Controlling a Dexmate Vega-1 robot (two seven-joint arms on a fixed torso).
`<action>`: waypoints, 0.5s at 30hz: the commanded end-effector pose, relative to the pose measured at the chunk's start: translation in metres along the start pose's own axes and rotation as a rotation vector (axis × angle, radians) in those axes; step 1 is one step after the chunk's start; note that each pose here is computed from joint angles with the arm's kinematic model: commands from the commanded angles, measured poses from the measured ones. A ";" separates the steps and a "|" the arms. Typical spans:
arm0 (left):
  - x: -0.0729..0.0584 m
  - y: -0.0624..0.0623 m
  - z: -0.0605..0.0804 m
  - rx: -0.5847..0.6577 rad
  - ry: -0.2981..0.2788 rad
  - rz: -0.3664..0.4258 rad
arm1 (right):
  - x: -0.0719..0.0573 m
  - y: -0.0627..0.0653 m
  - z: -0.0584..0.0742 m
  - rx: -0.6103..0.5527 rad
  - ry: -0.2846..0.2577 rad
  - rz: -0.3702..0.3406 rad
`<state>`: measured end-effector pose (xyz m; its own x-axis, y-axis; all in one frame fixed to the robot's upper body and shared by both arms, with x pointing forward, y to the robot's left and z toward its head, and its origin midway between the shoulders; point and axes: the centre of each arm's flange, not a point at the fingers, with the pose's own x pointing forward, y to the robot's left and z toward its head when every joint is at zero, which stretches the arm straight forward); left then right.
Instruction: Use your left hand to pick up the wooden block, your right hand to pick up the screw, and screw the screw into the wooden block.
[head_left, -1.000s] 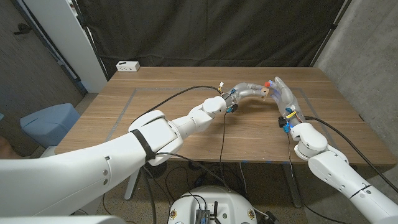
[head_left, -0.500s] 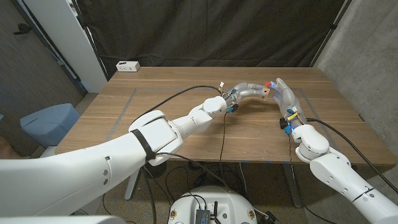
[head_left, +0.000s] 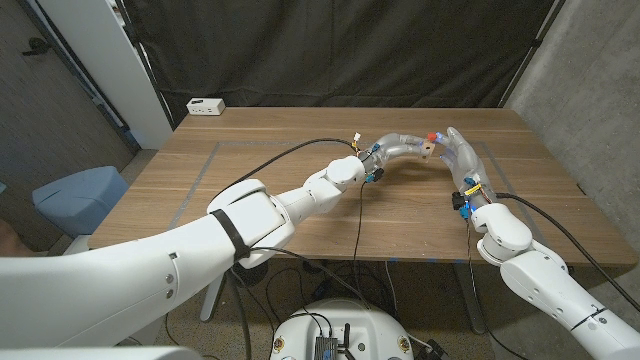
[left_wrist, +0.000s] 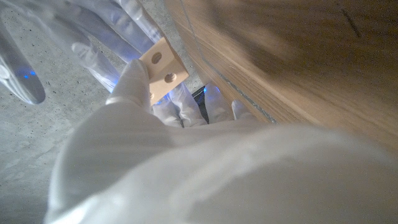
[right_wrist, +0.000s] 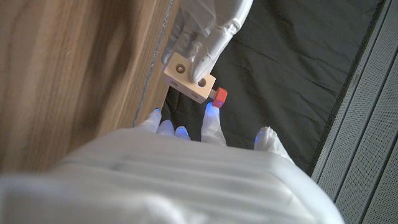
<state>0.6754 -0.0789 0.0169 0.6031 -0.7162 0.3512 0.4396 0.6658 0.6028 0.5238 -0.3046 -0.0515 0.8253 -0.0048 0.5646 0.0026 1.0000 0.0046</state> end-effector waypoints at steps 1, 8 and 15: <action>0.001 -0.002 -0.001 -0.009 0.013 -0.001 | -0.005 -0.001 0.000 0.004 -0.003 -0.014; 0.002 -0.001 -0.002 -0.011 0.024 -0.001 | -0.007 -0.001 0.000 0.006 0.001 -0.016; 0.002 -0.001 -0.003 -0.012 0.025 -0.001 | -0.008 -0.001 -0.001 0.009 0.000 -0.008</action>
<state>0.6768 -0.0802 0.0150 0.6138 -0.7134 0.3382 0.4457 0.6667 0.5974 0.5193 -0.3057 -0.0549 0.8254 -0.0176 0.5643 0.0107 0.9998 0.0156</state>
